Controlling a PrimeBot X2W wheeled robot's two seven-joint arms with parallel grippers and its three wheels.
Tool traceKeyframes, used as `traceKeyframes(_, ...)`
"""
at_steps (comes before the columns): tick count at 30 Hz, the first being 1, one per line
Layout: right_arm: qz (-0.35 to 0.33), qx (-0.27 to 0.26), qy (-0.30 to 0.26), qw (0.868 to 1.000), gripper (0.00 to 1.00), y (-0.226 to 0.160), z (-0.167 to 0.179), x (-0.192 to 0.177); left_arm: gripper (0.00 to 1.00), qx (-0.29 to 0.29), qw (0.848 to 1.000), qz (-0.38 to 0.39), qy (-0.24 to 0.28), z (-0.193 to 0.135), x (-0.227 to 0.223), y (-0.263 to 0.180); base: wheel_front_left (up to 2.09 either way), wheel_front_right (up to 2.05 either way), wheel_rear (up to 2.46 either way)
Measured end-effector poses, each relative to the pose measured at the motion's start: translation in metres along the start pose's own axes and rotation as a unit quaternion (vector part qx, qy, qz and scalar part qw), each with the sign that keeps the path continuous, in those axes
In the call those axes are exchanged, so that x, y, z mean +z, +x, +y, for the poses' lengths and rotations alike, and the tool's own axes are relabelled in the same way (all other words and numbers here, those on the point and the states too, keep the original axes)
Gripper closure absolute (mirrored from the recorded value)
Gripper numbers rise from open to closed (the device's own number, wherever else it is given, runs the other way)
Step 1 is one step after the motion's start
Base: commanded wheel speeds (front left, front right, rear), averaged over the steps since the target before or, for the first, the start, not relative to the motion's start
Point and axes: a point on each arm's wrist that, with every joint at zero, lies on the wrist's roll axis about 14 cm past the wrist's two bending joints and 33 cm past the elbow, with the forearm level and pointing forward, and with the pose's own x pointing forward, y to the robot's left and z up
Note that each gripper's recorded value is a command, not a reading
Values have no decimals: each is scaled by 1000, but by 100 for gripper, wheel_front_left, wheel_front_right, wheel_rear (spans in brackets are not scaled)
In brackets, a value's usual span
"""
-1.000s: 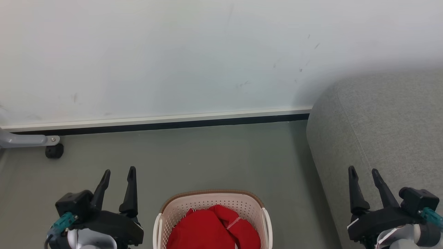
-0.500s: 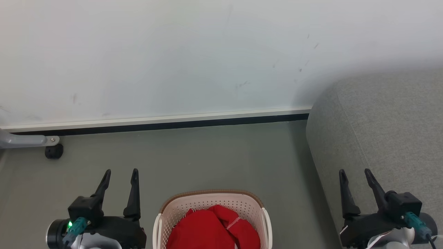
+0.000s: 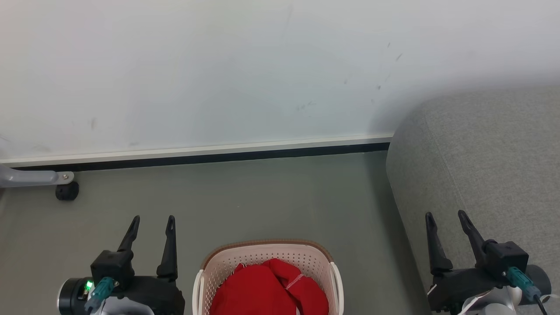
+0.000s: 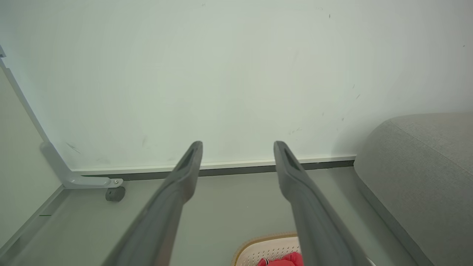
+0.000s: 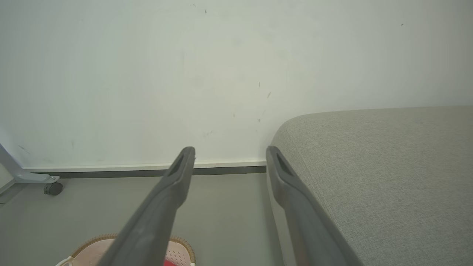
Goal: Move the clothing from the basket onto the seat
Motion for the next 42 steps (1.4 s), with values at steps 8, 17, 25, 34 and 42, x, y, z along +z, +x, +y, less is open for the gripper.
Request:
traceKeyframes(8, 1, 0, 2, 1000, 0, 0, 0, -1, 0, 1, 1000, 2, 3, 1, -1, 0, 0, 0, 0)
traceKeyframes(17, 2, -2, 5, 1000, 0, 2, -2, -2, 0, 0, 1000, 5, 5, 1, -4, 2, 0, 0, 0)
traceKeyframes(25, -7, -2, 10, 1000, 0, 13, -2, 3, 0, -7, 1000, 16, 9, -3, -13, 8, 0, 0, 0)
traceKeyframes(34, -12, 0, 19, 1000, 0, 29, -1, 2, 0, -20, 1000, 19, 5, -14, -19, 28, 0, 0, 0)
traceKeyframes(42, -10, -4, 24, 1000, 0, 49, -5, -5, 0, -35, 999, 31, 4, -23, -33, 56, 0, 0, 0)
